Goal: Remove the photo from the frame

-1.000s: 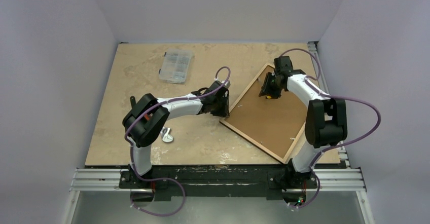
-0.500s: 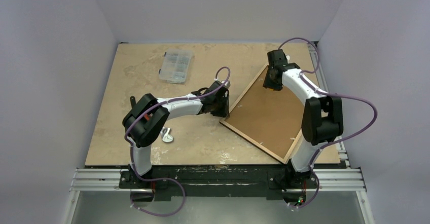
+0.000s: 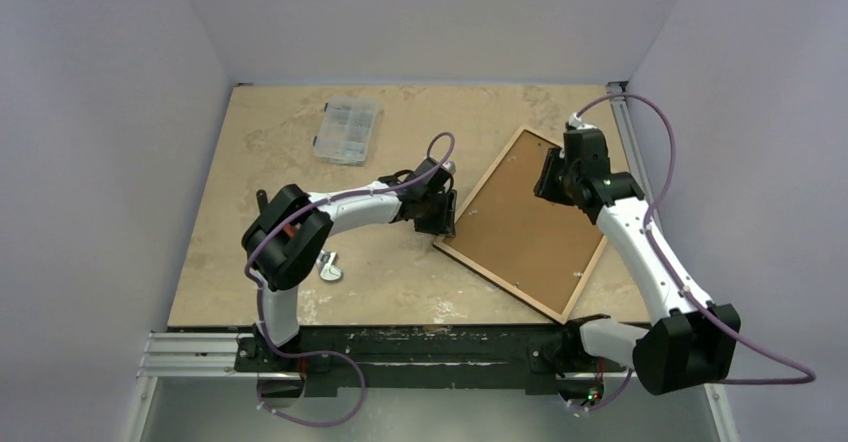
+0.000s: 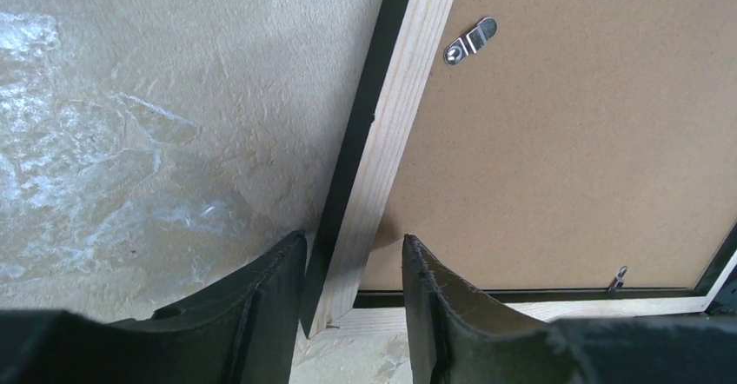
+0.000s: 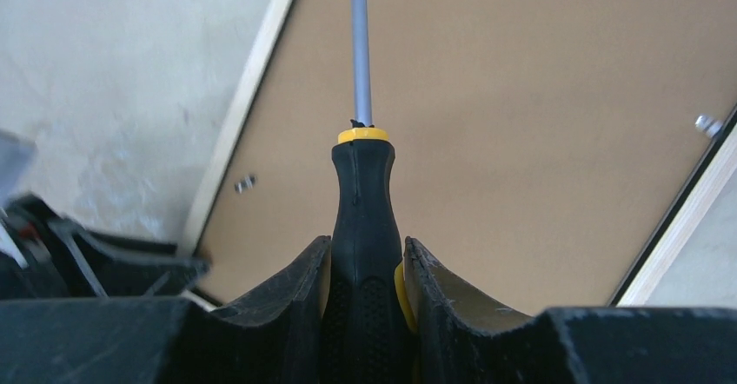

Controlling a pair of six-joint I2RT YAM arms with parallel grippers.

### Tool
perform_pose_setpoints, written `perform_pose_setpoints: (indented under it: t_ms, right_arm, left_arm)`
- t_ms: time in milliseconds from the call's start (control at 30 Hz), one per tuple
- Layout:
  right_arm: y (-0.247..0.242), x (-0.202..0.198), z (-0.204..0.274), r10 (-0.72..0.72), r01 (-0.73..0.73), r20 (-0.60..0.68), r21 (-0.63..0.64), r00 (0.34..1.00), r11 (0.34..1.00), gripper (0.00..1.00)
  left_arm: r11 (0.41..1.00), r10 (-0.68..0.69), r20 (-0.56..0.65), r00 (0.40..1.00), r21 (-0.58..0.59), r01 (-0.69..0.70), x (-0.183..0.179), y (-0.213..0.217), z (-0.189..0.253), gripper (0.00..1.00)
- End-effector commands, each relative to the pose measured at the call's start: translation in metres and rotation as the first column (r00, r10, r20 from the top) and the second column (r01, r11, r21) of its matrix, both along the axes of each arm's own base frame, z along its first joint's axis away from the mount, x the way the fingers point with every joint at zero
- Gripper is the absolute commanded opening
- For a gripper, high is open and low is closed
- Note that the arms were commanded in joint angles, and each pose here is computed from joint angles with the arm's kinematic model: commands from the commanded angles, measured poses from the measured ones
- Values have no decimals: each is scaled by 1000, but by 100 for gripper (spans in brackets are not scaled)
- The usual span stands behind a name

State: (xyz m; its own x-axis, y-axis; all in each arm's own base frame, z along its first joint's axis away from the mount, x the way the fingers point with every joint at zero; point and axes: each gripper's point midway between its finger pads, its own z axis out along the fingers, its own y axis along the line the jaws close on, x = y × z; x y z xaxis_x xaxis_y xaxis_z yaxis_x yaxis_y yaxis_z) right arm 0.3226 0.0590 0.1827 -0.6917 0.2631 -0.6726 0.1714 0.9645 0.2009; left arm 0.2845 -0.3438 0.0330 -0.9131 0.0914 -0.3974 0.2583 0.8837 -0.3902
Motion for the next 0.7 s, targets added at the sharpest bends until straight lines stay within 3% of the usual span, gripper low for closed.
perform_pose_setpoints:
  t_ms: [0, 167, 233, 400, 567, 667]
  right_arm:
    - [7, -34, -13, 68, -66, -37, 36, 997, 997, 0]
    - [0, -54, -11, 63, -63, -21, 21, 998, 998, 0]
    - [0, -57, -9, 66, -66, -5, 22, 998, 998, 0]
    - [3, -63, -7, 100, -101, 28, 33, 995, 994, 0]
    - [2, -67, 14, 108, -112, 133, 20, 985, 994, 0]
    - [4, -70, 23, 117, -121, 173, 17, 978, 992, 0]
  left_arm:
    - [1000, -3, 9, 1000, -6, 3, 3, -2, 18, 44]
    - [997, 71, 28, 997, 40, -72, -11, 25, 40, 55]
    - [990, 141, -49, 989, 8, -141, -28, 30, 48, 64]
    - [916, 281, -381, 881, -168, -365, -74, 3, 42, 67]
    - [855, 300, -525, 797, -223, -469, -92, -36, 45, 68]
    - [820, 327, -551, 767, -238, -521, -99, -57, 57, 66]
